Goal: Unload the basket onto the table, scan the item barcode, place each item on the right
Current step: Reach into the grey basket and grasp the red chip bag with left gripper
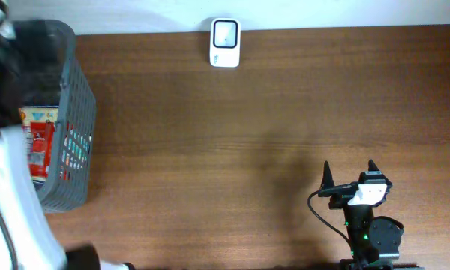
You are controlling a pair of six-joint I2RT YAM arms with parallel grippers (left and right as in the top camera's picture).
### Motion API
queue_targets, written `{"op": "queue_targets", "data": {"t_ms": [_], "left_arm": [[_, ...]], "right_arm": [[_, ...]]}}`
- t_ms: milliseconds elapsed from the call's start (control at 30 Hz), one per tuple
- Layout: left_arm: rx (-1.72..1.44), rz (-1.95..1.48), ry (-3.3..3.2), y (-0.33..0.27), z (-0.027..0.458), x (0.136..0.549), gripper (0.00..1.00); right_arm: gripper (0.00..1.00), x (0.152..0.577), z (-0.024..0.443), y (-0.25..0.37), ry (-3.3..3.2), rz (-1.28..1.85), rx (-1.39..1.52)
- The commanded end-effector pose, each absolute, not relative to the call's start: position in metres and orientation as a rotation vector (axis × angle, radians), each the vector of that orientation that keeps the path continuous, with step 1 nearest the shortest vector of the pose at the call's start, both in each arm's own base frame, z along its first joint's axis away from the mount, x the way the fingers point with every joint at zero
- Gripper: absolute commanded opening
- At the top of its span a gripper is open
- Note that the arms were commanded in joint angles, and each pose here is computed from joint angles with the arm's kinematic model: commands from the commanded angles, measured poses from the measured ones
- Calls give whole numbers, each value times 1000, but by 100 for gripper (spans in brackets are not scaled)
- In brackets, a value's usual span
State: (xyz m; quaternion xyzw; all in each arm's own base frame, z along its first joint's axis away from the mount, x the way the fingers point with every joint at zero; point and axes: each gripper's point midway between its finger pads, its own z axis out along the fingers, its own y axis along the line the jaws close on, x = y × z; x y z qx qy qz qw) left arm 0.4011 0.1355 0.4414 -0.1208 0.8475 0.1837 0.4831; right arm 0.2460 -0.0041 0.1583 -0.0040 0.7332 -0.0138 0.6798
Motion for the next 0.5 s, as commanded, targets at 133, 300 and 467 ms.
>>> {"op": "queue_targets", "data": {"t_ms": [133,300,467], "left_arm": [[-482,392,2538,253,294,380,91],[-532,306,2887,240,140,343,80],[-583,439,2858,262,80,333,89]], "right_arm": [[99,246,155,-7,1650,-38,5],[99,246,155,-7,1650,-38,5],[99,246,155,-7,1650,-38,5]]}}
